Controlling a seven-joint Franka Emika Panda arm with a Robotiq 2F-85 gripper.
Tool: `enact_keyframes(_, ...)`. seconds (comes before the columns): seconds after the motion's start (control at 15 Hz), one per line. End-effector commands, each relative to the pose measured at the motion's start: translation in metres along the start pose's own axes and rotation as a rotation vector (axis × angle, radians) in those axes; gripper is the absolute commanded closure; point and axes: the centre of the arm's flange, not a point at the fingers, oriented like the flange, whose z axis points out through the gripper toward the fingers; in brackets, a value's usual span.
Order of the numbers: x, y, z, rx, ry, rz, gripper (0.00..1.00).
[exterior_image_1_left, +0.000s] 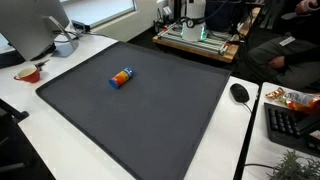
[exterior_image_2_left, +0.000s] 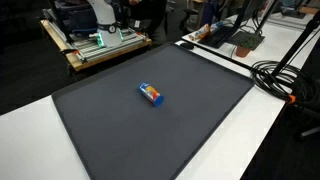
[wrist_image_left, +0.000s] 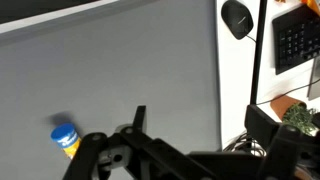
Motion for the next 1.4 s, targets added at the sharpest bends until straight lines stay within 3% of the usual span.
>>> enact_keyframes(0.0,-0.004,0.005,0.009,-0.014,-0.025,0.005,0.00)
enact_keyframes(0.47,-0.010,0.014,0.027,-0.037,-0.064,0.015,0.00)
enact_keyframes(0.8,0.024,0.029,0.030,-0.083,0.027,0.011,0.00)
enact_keyframes(1.13,0.059,0.063,0.057,-0.165,0.117,-0.040,0.00)
enact_keyframes(1.33,0.075,0.082,0.078,-0.173,0.189,-0.043,0.00)
